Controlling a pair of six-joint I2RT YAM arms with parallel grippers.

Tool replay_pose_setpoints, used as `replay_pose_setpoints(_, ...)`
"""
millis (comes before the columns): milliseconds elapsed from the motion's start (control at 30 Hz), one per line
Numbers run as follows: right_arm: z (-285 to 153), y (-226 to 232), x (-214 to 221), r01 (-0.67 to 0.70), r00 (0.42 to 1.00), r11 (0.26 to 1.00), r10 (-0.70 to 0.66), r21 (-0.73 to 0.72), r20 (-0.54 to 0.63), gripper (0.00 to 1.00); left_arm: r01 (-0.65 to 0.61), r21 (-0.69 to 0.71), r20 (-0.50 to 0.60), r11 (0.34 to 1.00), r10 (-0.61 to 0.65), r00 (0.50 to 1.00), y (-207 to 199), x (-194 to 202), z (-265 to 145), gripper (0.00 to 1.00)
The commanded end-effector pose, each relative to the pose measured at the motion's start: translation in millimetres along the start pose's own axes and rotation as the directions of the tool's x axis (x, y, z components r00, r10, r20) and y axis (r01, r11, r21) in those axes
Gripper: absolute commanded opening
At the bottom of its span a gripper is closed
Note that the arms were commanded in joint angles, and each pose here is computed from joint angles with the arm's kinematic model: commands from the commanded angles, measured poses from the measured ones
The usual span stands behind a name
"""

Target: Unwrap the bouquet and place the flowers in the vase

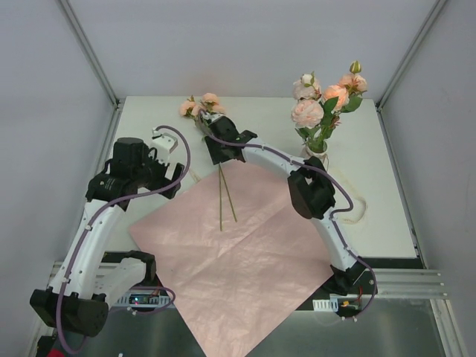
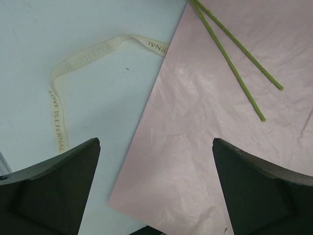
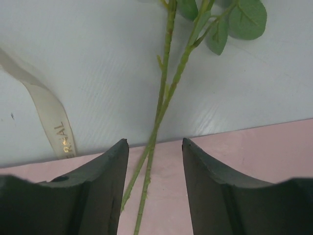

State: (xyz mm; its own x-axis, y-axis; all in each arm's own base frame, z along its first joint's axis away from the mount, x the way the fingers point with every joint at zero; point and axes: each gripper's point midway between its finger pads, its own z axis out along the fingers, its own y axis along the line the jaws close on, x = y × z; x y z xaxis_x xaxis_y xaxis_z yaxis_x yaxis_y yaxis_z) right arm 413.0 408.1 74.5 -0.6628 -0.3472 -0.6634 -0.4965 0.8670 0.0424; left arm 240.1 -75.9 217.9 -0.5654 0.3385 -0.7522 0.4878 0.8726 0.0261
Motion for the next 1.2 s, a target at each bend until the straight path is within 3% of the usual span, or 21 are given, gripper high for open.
replay_pose_setpoints(0, 12.2, -1.3, -29.7, -0.108, 0.992, 0.993, 0.110, -0.046, 0.057, 0.50, 0.017, -0.007, -0.036, 1.000, -0.017, 0.999, 6.5, 9.0, 19.5, 0.99)
replay_pose_setpoints(400, 45.2, -15.2, -22.3, -0.164, 0.986, 0.985, 0.165, -0.049, 0.016, 0.42, 0.004, 0.018, -0.053, 1.000, -0.003, 0.999, 13.9, 9.1, 27.9, 0.99)
replay_pose_setpoints(867, 46.8, -9.3, -27.8, -0.209, 0.977, 0.972, 0.211, -0.106, 0.013, 0.35, 0.004, 0.015, -0.079, 1.000, -0.003, 0.997, 17.3, 16.0, 32.3, 0.99)
replay_pose_setpoints(1167, 46.5, -17.3, -14.7, -0.280, 0.959, 0.960, 0.279, -0.027, -0.048, 0.19, -0.002, 0.005, -0.085, 1.000, 0.003, 0.996, 19.2, 19.8, 31.5, 0.99)
